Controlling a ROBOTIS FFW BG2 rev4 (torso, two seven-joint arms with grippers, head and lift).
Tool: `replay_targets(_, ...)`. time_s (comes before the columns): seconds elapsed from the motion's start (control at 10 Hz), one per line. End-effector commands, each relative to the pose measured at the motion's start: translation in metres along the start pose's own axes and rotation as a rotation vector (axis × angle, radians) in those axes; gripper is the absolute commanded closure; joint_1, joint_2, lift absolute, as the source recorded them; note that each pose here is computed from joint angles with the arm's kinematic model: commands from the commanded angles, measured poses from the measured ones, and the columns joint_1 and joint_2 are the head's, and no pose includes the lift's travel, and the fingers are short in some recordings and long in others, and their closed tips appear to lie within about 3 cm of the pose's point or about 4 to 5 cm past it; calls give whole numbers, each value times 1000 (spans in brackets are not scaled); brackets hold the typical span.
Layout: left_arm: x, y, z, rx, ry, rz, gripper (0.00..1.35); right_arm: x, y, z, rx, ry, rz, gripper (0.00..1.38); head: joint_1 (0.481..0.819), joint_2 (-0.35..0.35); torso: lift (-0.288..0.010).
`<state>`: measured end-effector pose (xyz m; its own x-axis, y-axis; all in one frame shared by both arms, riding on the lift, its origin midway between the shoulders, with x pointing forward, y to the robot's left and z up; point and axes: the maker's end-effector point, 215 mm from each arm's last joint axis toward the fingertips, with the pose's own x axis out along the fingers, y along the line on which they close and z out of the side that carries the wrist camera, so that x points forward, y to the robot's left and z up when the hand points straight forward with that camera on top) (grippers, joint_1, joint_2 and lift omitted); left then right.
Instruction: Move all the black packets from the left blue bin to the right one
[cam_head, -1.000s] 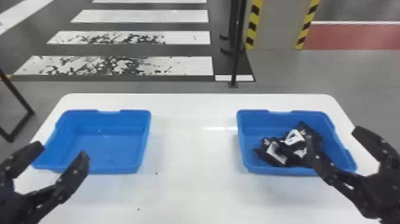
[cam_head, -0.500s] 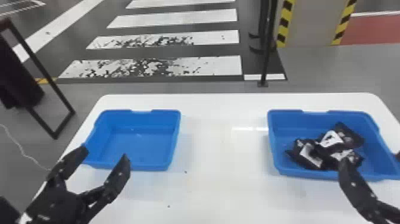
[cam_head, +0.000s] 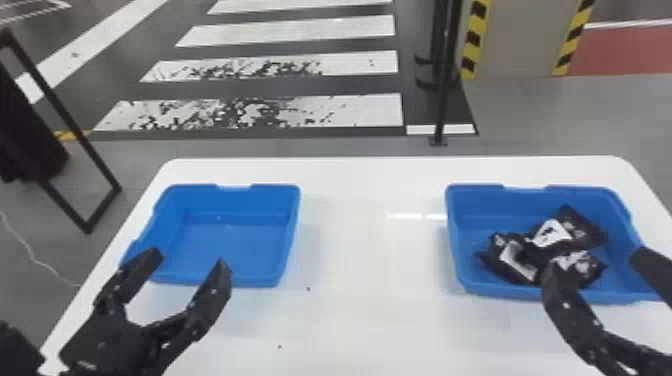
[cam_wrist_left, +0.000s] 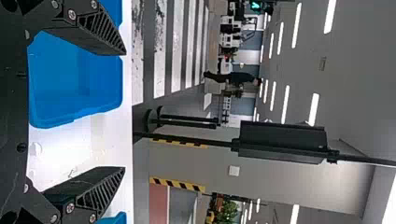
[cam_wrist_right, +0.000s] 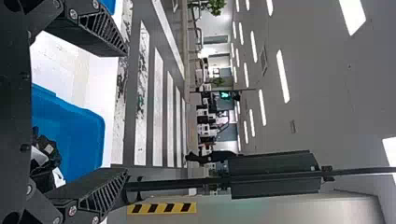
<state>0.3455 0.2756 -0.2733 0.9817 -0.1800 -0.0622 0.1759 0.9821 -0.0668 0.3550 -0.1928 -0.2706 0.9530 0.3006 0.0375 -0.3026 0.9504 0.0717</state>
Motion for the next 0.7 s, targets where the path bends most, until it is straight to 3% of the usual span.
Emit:
replay_targets(0.0,-1,0,-4,-10,9,2,171,1,1,-4,9,4,2,153,695,136,-140)
replay_targets(0.6,-1,-1,-5,-15,13,0,173,1,1,-7,30,4,2,153,695,138,-140)
